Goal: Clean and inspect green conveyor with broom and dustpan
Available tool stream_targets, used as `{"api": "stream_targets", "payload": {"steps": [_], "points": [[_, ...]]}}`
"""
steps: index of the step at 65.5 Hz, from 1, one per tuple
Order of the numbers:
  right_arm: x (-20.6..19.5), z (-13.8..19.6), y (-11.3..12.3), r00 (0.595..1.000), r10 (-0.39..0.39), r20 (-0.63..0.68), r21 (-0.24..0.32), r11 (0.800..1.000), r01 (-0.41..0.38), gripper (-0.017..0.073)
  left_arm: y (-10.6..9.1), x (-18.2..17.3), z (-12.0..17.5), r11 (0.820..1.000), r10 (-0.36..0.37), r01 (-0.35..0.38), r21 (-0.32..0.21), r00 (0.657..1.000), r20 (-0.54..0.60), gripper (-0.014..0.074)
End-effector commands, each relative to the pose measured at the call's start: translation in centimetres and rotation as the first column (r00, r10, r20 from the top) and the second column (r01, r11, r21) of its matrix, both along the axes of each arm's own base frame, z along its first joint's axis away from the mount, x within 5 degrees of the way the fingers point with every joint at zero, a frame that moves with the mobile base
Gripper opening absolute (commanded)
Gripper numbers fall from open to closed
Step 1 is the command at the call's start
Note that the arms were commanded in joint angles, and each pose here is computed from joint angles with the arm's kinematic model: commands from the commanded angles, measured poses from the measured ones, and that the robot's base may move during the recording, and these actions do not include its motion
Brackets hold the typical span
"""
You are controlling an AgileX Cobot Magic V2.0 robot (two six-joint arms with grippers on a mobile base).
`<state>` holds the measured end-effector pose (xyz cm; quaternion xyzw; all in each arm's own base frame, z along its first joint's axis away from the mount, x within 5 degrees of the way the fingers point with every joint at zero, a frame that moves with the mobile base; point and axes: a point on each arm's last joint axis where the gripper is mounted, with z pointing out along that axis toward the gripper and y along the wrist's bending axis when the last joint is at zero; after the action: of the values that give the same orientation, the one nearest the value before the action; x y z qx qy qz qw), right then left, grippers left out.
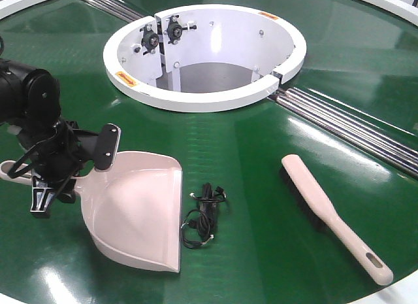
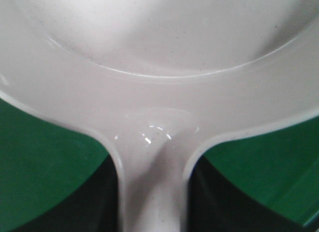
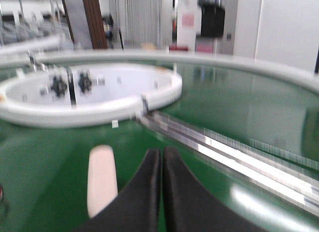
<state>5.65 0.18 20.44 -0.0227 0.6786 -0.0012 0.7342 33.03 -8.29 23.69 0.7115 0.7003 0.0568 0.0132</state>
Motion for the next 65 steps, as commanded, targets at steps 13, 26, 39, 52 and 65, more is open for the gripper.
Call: {"api": "stream_targets", "payload": {"steps": [13, 26, 39, 52, 65], "points": [[0.2, 7.5, 0.0, 0.991, -0.002, 0.131, -0.012, 1.000, 0.004, -0.0009, -0.2, -0.1, 2.0, 1.000, -0.005, 0.006, -0.027, 0.998, 0.058, -0.0006], [3.4, 10.7, -0.1, 0.982, -0.016, -0.188, 0.102, 0.994, 0.036, -0.0009, -0.2, -0.1, 2.0, 1.000, -0.005, 0.006, -0.027, 0.998, 0.058, -0.0006], [5.8, 10.1, 0.0, 0.940, -0.012, -0.340, 0.133, 0.989, 0.060, -0.0008, -0.2, -0.1, 2.0, 1.000, -0.005, 0.006, -0.027, 0.998, 0.058, -0.0006], [6.8, 10.4, 0.2, 0.872, -0.010, -0.490, 0.043, 0.998, 0.035, 0.0032, -0.2, -0.1, 2.0, 1.000, -0.005, 0.006, -0.027, 0.998, 0.058, -0.0006], [7.8, 12.4, 2.1, 0.747, 0.073, -0.661, -0.041, 0.990, -0.134, 0.0234, -0.2, -0.1, 2.0, 1.000, -0.005, 0.006, -0.027, 0.998, 0.058, -0.0006]]}}
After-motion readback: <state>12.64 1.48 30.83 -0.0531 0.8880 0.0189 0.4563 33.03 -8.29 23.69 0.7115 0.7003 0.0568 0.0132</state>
